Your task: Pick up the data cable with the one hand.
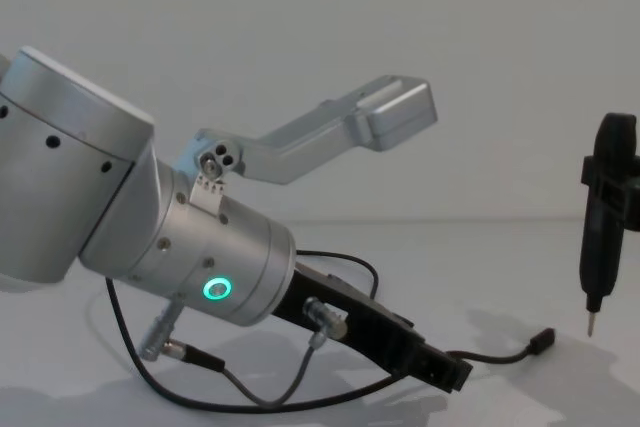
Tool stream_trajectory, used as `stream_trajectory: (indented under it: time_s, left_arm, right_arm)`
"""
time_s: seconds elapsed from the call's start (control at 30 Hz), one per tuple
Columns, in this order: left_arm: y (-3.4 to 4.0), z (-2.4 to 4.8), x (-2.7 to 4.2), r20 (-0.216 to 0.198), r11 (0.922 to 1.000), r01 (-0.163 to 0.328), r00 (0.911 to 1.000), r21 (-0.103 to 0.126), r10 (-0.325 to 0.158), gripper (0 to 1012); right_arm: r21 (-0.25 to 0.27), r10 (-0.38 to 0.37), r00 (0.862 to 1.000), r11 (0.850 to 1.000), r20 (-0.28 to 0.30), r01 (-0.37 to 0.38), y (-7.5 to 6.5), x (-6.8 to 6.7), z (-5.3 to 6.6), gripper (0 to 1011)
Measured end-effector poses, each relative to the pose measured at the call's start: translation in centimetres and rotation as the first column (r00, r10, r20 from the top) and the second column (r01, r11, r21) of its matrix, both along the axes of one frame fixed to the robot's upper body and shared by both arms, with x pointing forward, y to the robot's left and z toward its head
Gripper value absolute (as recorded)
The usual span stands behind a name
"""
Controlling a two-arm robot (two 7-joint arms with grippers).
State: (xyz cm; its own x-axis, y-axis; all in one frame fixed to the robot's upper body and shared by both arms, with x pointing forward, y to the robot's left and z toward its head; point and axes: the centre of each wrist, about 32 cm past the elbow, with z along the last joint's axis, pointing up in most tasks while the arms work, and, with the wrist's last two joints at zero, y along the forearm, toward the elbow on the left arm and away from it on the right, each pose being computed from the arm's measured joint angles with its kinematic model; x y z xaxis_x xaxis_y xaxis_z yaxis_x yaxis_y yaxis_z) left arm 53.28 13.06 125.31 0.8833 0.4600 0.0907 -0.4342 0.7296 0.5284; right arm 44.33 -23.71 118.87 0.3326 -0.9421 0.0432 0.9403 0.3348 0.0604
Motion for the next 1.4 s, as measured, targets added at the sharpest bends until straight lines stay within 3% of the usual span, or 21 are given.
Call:
stream_trajectory:
  time_s: [0.77,1.4]
  left_arm:
    - [-0.47,-0.08,0.13,-0.011,0.9999,0.004,0.9999,0.012,-0.004,54]
    - [-0.43,0.01,0.08,0.001,0.9999,0.007,1.0000,0.008,-0.007,40]
  right_arm:
    - [0.000,0.000,1.000,1.000,0.000,0.000,0.00,0.00,0.00,279]
    - [0.014,-0.002,1.000,1.000,0.008,0.002,-0.04,-0.02,0.14,279]
